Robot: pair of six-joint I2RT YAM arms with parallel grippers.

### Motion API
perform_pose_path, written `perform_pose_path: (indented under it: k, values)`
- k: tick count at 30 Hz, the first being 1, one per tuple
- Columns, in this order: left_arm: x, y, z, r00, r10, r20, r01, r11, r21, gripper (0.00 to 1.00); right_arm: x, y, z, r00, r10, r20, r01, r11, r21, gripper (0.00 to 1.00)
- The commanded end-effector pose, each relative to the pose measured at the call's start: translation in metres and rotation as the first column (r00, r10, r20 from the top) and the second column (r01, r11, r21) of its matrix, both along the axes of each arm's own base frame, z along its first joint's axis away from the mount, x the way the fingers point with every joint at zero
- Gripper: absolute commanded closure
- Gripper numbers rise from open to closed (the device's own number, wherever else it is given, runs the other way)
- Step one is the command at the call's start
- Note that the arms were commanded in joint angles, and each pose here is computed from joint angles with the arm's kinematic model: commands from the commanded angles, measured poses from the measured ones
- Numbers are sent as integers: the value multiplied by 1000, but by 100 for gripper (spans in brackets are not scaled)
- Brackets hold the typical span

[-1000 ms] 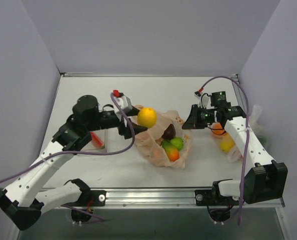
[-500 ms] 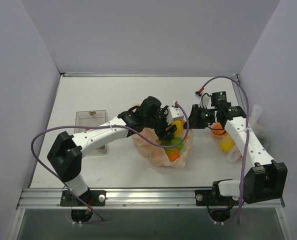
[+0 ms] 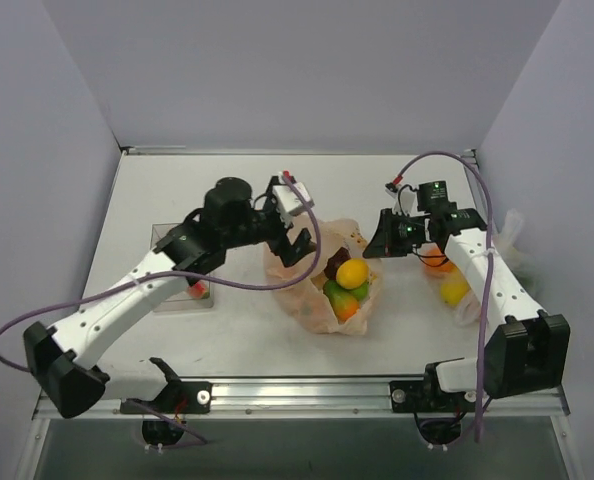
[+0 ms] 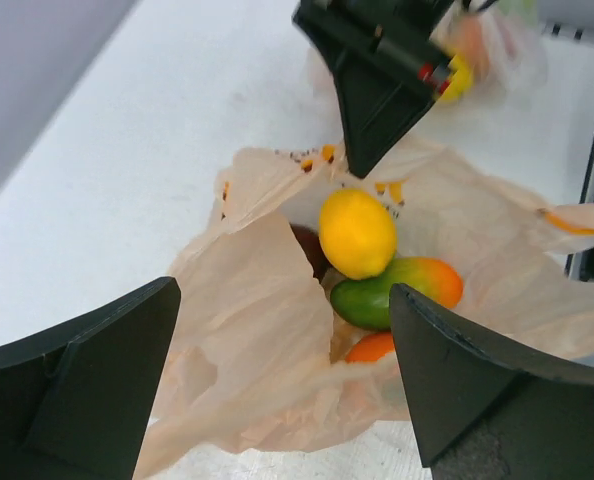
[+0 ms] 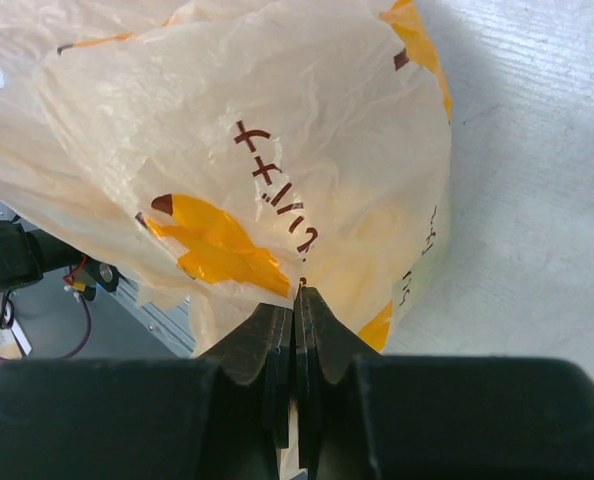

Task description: Place the fake fruits into the plastic bag and tie a complex knot

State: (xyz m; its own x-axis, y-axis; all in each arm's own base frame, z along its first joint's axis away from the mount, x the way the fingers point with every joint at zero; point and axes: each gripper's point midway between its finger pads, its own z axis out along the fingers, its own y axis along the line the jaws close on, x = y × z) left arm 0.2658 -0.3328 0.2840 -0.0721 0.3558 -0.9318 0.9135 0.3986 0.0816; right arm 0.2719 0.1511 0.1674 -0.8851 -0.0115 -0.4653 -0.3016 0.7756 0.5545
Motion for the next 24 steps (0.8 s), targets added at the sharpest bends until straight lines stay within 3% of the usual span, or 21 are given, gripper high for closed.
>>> perform_pose_path:
  k: [1,7,12,15,16,19,24]
  values:
    - [-11,28,76,999,45,29,-39,979,-198,3,14,8,12,998,41,48,-41,999,-10,100]
    - [28,108,71,974,226,-16,-224,951,-213,3,35,26,16,990,100,102,-95,994,-49,100]
    - [39,151,41,974,211,-87,-226,946,-233,3,67,35,34,971,135,198,-115,987,-108,96]
    - [36,155,40,981,172,-87,-189,944,-271,2,81,31,56,956,120,266,-91,989,-121,72]
    - [33,154,36,983,157,-92,-177,945,-274,3,83,25,62,951,113,288,-81,989,-122,48]
    - [25,152,43,991,122,-58,-133,951,-279,3,79,0,87,936,72,346,-35,993,-114,23]
    - [12,149,63,997,75,-3,-73,956,-284,3,38,-46,117,889,72,452,-12,991,-134,13]
